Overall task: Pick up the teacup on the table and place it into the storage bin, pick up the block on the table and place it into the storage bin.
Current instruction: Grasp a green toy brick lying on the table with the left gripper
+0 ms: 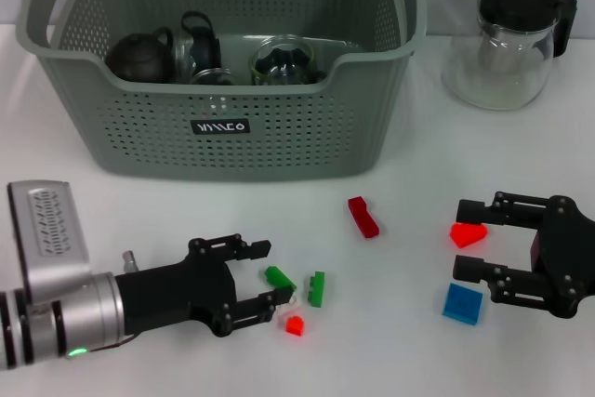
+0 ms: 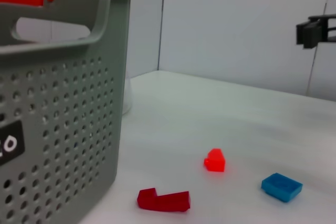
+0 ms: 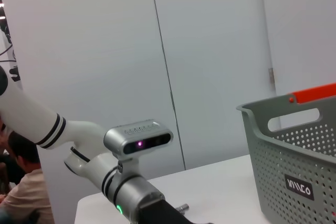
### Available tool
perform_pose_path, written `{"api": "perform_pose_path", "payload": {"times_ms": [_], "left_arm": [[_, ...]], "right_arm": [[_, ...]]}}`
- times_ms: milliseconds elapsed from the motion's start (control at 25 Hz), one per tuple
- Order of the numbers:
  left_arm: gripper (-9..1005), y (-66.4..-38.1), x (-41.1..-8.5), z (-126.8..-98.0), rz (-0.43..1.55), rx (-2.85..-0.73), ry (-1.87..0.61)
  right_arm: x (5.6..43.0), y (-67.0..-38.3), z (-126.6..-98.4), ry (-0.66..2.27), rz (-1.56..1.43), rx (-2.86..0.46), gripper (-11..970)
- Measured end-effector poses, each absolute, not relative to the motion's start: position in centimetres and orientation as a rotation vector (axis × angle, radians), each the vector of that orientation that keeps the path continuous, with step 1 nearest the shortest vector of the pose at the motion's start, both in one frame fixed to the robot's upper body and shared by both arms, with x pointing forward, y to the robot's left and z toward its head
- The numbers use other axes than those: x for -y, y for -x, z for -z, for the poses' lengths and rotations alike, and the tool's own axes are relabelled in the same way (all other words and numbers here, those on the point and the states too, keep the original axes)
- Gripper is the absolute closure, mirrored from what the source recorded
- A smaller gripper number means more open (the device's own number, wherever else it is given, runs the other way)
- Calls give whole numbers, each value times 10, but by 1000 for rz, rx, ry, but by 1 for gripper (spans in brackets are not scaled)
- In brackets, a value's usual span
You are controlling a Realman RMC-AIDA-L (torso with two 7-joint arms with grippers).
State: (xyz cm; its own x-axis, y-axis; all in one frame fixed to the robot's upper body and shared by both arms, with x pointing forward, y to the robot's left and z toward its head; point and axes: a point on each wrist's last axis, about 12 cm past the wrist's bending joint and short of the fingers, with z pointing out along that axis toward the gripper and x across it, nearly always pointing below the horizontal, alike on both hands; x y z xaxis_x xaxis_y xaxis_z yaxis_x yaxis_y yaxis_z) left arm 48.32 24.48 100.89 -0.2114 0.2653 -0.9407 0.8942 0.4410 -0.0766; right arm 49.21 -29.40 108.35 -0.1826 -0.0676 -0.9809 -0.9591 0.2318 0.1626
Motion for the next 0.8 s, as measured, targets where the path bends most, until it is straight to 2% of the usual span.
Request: {"api": "perform_pose_path", "payload": {"times_ms": [240,800], "left_arm": [[366,-487,-234,-1003,797,-1733,-1017],[377,-492,-231,-998,760,-1769,-996]], "right_arm": [[295,-492,-1084,1007,-1116,-1500,285],[295,-492,-1084,1005,-1116,-1498,285]]}}
